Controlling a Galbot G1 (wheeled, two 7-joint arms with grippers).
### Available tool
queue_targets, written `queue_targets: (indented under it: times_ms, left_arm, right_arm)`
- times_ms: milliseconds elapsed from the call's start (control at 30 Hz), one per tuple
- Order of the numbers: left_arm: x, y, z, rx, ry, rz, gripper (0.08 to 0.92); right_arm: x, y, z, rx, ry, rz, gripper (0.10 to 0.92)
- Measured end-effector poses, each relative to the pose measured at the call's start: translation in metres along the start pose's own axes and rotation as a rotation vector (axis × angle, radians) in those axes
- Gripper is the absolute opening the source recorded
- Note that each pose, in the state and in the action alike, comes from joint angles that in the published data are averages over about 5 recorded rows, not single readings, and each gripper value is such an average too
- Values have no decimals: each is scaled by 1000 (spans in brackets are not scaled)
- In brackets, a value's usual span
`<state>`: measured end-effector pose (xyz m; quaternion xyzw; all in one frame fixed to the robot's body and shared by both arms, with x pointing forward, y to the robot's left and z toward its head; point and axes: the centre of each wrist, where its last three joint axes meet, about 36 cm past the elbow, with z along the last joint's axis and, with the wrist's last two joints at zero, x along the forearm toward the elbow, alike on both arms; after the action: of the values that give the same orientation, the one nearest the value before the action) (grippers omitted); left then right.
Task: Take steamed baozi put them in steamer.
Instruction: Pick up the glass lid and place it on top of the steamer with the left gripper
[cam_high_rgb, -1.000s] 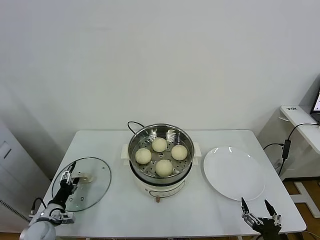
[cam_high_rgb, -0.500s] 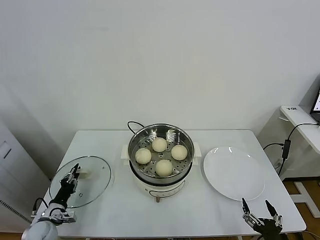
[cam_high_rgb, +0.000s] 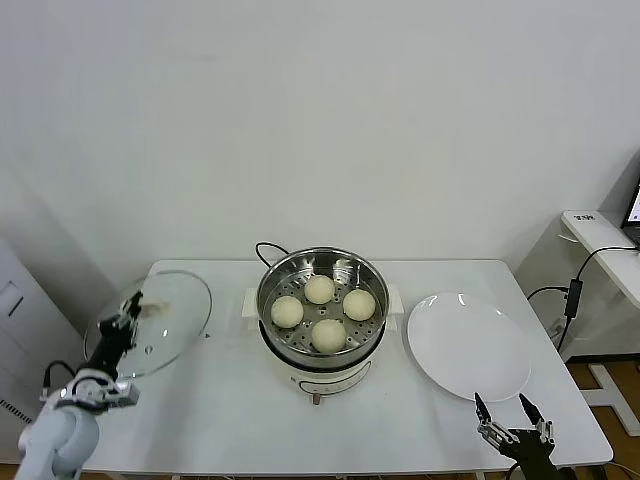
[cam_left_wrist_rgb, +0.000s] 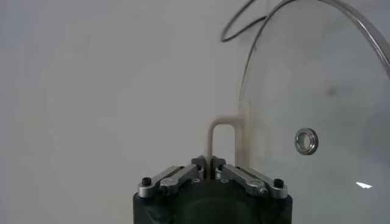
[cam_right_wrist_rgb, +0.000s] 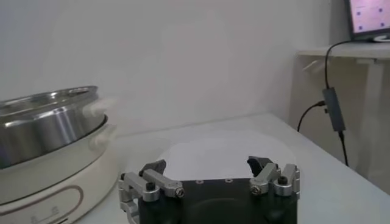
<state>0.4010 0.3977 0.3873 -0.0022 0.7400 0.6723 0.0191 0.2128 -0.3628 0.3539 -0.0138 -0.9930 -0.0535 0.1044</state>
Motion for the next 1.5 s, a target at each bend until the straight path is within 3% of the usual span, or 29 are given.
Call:
queue_targets:
  times_ms: [200, 400, 633, 1000, 1233, 1500]
  left_arm:
    - [-14, 55, -44, 12, -9, -30, 113]
    - [-12, 73, -113, 32, -27, -15, 113]
    - [-12, 71, -196, 50, -45, 6, 113]
    - [-14, 50, -302, 36, -128, 33, 113]
    - [-18, 35, -336, 5, -142, 46, 113]
    - [-23, 21, -349, -31, -151, 59, 113]
  right_arm:
    - [-2, -5, 1, 10, 10, -1, 823]
    - [1, -10, 2, 22, 16, 6, 823]
    - [8, -14, 4, 29, 23, 24, 823]
    - [17, -20, 9, 24, 19, 50, 823]
    - [21, -20, 14, 15, 20, 49, 823]
    - [24, -21, 16, 12, 20, 47, 823]
